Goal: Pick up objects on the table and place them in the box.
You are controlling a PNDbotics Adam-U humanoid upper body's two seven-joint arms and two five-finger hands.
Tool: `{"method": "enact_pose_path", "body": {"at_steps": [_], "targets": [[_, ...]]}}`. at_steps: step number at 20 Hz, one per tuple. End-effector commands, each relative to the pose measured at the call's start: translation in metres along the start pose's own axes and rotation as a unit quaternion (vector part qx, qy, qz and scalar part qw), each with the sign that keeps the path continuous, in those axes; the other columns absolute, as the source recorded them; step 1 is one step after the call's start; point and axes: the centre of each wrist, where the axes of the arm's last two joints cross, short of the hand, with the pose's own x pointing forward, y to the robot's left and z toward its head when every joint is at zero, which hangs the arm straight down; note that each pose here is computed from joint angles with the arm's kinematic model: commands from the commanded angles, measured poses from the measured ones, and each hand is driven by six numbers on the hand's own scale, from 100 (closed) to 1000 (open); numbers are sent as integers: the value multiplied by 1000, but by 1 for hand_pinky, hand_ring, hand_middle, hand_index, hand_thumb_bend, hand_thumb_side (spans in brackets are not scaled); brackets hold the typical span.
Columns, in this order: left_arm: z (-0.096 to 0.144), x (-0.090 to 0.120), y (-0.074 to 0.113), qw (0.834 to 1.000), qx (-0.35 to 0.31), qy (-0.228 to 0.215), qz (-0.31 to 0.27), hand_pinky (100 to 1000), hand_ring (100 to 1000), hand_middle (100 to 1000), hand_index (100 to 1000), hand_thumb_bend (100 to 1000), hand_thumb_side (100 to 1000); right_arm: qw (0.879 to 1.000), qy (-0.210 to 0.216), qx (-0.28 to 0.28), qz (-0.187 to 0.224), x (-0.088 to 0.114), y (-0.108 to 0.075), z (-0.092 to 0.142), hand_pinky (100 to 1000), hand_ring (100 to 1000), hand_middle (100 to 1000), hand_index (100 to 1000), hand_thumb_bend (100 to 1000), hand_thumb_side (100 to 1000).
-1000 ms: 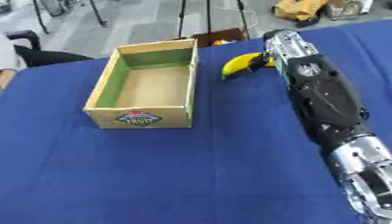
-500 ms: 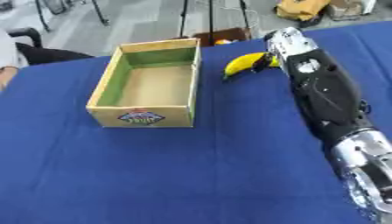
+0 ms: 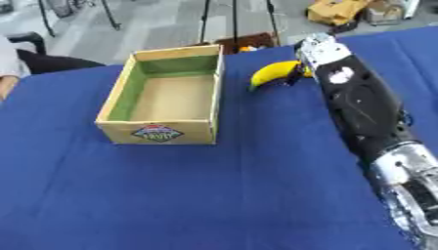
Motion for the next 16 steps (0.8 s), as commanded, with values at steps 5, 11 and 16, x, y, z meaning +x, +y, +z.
{"method": "enact_pose_path", "body": {"at_steps": [5, 11, 16], "targets": [[-8, 5, -1, 1000, -16, -16, 1, 276, 768, 777, 714, 100, 832, 997, 10, -70, -38, -13, -21, 9, 957, 973, 1000, 1000, 100, 731], [-7, 5, -1, 1000, -16, -15, 2, 272, 770, 779, 714, 100, 829, 992, 10, -97, -82, -13, -21, 10, 944, 987, 968, 1000, 100, 714], [-6, 5, -2, 1000, -15, -14, 3, 270, 771, 780, 713, 100, 829, 991, 13, -97, -95, -12, -21, 10, 937, 988, 996, 1000, 100, 714]]}}
